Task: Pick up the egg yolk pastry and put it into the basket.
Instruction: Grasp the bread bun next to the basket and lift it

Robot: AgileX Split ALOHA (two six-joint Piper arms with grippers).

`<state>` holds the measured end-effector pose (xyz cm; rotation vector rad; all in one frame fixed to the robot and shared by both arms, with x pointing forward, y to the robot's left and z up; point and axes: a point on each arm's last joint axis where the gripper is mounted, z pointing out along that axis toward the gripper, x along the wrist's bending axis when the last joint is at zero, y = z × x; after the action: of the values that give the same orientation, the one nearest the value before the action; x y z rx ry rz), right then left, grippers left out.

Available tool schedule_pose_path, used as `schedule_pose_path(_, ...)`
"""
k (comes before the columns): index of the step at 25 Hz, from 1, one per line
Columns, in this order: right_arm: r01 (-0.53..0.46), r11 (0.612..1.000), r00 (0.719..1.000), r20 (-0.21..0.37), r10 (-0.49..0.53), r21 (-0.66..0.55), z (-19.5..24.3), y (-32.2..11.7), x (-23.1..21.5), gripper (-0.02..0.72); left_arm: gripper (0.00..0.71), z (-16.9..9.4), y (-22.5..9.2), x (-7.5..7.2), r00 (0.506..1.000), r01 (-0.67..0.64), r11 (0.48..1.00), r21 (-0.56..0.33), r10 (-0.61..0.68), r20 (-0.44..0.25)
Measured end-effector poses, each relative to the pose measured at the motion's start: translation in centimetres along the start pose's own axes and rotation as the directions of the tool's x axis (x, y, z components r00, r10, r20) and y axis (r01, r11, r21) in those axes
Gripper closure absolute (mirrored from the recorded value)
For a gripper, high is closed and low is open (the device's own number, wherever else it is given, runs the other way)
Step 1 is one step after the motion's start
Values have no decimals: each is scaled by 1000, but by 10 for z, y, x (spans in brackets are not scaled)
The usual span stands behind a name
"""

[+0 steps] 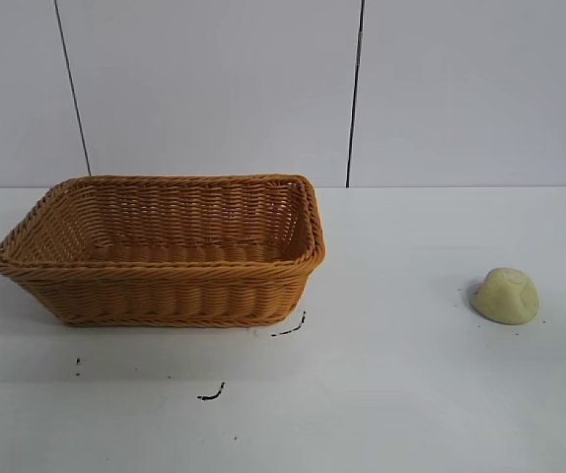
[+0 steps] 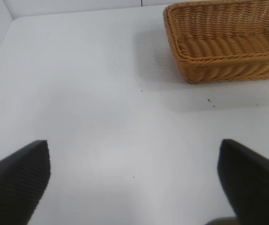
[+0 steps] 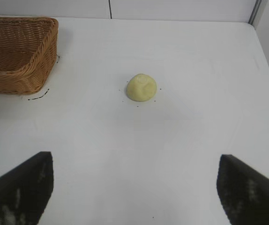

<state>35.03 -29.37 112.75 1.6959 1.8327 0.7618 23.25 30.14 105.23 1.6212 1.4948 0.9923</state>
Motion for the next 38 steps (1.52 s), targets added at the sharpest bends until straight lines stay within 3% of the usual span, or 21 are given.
schedule_pose_path(8,-13,972,1000,-14,17,236,109,106,-11,8,14,0,0,0,1000,0,1000,0,0,0)
schedule_pose_path(15,-17,931,1000,-18,26,364,217,144,-18,8,14,0,0,0,1000,0,1000,0,0,0)
schedule_pose_path(22,-2,876,999,-33,21,483,294,132,-16,8,14,0,0,0,1000,0,1000,0,0,0)
schedule_pose_path(30,83,830,995,-93,-38,551,334,110,15,8,14,0,0,0,1000,0,1000,0,0,0)
schedule_pose_path(38,56,744,998,-59,-22,666,378,73,12,8,14,0,0,0,1000,0,1000,0,0,0)
